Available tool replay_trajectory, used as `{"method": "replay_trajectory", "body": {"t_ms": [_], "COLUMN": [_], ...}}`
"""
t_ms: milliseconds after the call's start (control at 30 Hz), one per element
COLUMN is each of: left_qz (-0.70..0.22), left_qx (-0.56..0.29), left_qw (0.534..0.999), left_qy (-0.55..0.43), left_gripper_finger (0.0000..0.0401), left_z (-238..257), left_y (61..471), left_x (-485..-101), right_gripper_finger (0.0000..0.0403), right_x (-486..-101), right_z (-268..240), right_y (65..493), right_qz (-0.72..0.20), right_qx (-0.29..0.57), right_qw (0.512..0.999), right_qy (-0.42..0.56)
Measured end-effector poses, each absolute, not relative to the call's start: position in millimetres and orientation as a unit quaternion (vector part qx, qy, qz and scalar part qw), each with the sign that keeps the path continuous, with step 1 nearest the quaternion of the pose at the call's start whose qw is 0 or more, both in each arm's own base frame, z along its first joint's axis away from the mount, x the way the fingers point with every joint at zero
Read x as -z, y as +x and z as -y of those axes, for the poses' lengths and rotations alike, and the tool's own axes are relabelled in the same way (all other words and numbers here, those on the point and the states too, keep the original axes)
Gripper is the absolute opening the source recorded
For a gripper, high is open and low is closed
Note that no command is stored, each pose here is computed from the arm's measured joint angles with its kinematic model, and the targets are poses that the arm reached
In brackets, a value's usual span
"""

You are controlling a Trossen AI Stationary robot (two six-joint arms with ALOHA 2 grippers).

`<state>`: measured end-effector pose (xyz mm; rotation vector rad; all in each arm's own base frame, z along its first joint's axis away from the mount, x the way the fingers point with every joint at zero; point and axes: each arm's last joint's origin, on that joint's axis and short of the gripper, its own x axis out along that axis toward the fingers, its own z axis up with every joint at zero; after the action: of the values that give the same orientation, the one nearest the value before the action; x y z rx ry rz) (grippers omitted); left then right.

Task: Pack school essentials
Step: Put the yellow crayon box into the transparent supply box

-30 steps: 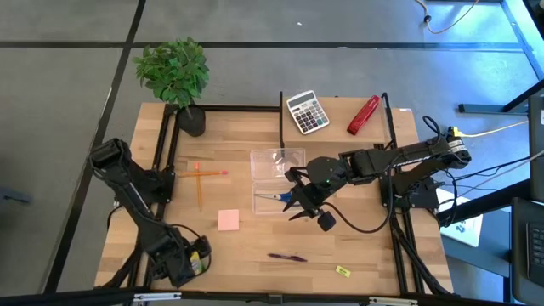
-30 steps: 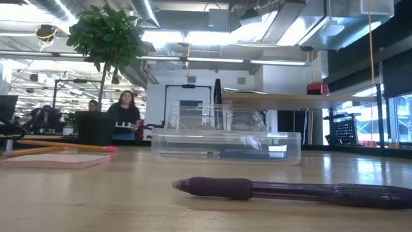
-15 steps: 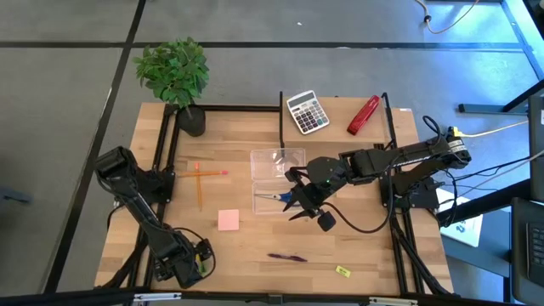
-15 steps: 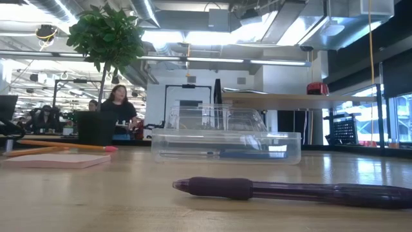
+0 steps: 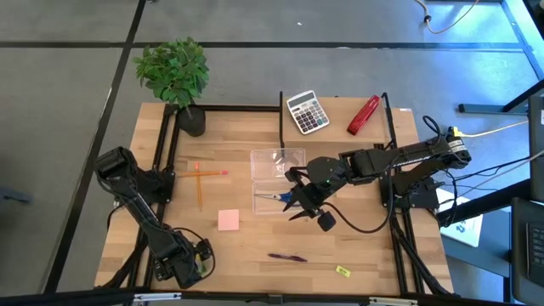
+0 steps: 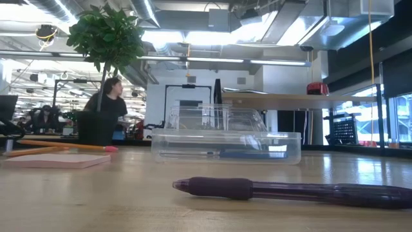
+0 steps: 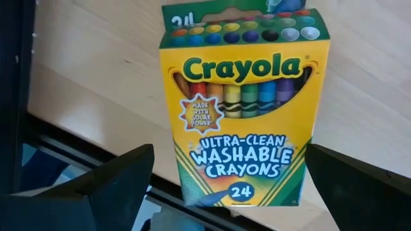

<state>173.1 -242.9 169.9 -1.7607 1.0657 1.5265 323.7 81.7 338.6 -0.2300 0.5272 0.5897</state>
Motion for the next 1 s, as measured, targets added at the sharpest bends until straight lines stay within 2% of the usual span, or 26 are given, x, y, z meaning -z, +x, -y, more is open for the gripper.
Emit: {"method": "replay_trajectory", "body": {"t_ms": [633,1000], "left_qz": [-0.381,-0.370], "left_qx": [-0.553,-0.574], "left_qw": [0.303,0.311], "left_qy": [-0.676,-0.661], "left_gripper_finger": [0.0397,0.0397], "left_z": [240.7,243.9], "left_y": [171.0,176.0], "left_x": [-178.2,-159.4], "right_gripper_finger": [0.0133,0.0133], "right_x": [-338.5,-338.6], "right_z": [-81.7,-81.8], "right_y": [323.7,323.7], "right_qz": [-0.256,-0.256], "right_qx": [-0.287,-0.287], "right_qw": [0.916,0.916], "right_qy": [-0.112,-0.112]}}
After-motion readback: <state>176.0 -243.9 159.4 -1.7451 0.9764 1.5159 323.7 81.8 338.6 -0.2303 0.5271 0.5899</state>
